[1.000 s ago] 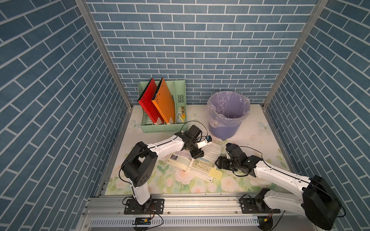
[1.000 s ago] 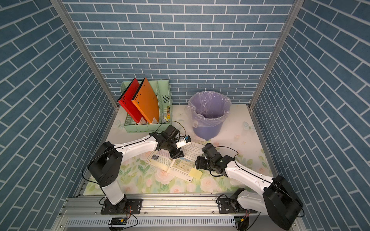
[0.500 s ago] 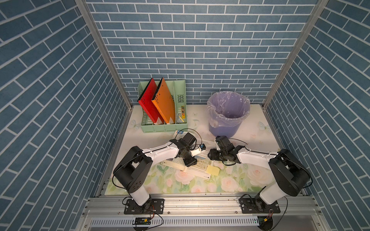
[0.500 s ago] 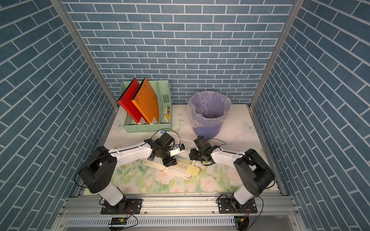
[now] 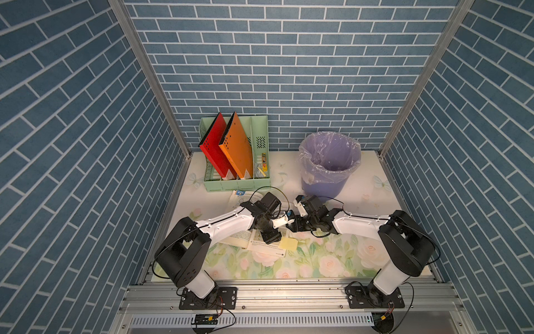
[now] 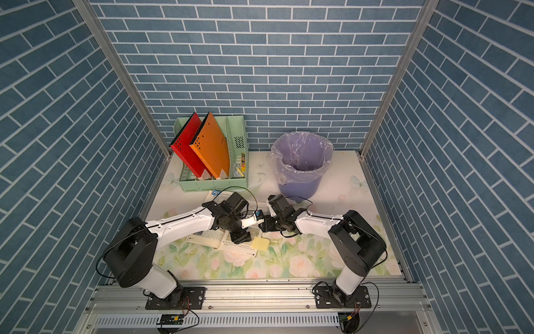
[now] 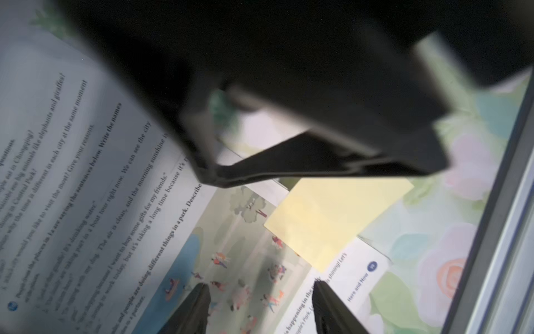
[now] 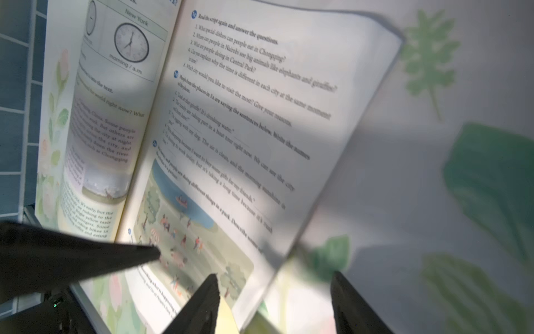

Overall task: Peel off the used sticky note
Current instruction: Adjust the book at the center of the board.

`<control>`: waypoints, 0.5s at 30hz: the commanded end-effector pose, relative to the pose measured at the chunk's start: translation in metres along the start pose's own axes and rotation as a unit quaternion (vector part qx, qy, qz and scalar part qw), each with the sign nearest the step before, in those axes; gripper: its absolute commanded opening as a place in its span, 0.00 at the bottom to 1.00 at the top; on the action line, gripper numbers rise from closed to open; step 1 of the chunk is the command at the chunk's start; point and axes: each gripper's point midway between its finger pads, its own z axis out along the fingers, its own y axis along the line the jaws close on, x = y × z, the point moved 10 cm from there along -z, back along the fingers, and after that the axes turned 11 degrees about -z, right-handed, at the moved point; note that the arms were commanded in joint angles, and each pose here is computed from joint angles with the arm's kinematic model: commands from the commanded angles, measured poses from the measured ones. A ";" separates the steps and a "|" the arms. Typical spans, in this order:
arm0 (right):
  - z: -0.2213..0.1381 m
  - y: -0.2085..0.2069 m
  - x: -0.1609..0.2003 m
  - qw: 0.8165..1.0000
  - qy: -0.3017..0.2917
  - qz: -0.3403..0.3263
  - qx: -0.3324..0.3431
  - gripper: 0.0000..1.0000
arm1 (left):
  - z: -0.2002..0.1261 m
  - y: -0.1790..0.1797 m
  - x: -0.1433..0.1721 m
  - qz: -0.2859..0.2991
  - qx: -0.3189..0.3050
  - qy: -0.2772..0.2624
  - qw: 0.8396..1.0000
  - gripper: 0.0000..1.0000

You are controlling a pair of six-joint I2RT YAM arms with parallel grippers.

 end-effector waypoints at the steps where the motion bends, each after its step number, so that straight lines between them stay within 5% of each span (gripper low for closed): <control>1: -0.020 0.001 0.020 0.999 -0.013 0.030 -0.033 0.63 | 0.009 0.011 -0.006 -0.004 -0.005 0.007 1.000 0.61; 7: -0.033 -0.001 0.065 0.991 -0.039 0.084 -0.094 0.61 | 0.015 0.020 -0.016 -0.019 -0.001 -0.013 1.000 0.60; 15: -0.023 0.005 0.070 0.986 -0.054 0.095 -0.126 0.58 | 0.027 0.032 -0.040 -0.031 0.011 -0.020 0.999 0.58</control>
